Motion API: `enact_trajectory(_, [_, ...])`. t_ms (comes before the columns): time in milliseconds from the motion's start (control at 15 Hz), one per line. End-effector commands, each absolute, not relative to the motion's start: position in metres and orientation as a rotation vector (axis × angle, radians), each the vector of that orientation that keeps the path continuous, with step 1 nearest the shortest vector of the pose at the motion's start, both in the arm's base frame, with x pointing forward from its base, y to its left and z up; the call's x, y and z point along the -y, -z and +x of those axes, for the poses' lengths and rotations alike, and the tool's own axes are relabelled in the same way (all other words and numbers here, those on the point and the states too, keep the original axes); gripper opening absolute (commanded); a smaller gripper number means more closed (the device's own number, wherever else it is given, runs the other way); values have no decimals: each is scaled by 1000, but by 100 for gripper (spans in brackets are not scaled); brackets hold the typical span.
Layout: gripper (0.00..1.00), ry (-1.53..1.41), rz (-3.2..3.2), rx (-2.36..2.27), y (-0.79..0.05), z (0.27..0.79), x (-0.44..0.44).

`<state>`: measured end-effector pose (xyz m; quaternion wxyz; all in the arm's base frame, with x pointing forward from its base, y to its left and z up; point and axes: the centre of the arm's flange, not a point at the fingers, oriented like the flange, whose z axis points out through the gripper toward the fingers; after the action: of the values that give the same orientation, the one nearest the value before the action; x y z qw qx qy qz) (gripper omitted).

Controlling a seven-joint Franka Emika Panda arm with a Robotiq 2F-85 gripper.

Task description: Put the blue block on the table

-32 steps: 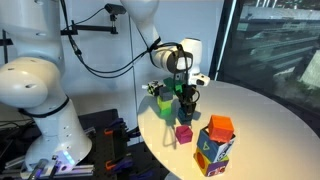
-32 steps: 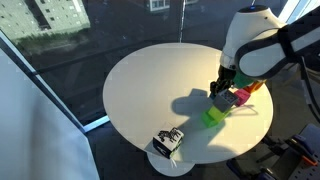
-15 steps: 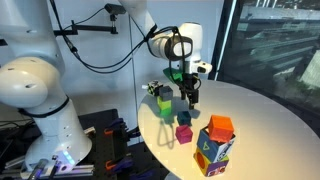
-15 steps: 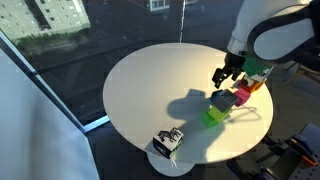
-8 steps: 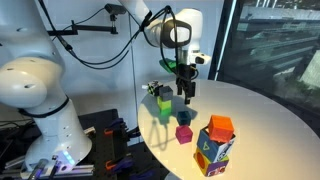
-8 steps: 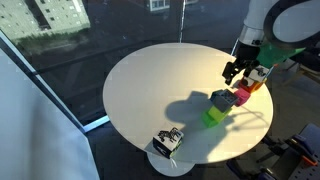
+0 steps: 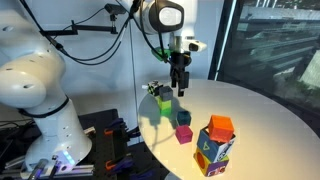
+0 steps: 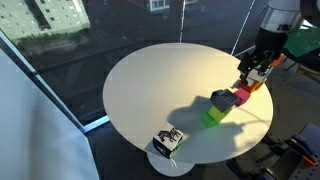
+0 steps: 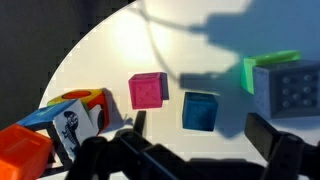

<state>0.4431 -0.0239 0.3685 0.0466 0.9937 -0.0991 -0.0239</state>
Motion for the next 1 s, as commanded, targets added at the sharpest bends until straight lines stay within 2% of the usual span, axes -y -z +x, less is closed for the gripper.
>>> enact_trajectory(0, [100,89,3083,256,-397,414,25])
enact_trajectory(533, [100,156,3154,122,-434,379,27])
enact_trajectory(933, [100,51,3165,78,-447,357,30])
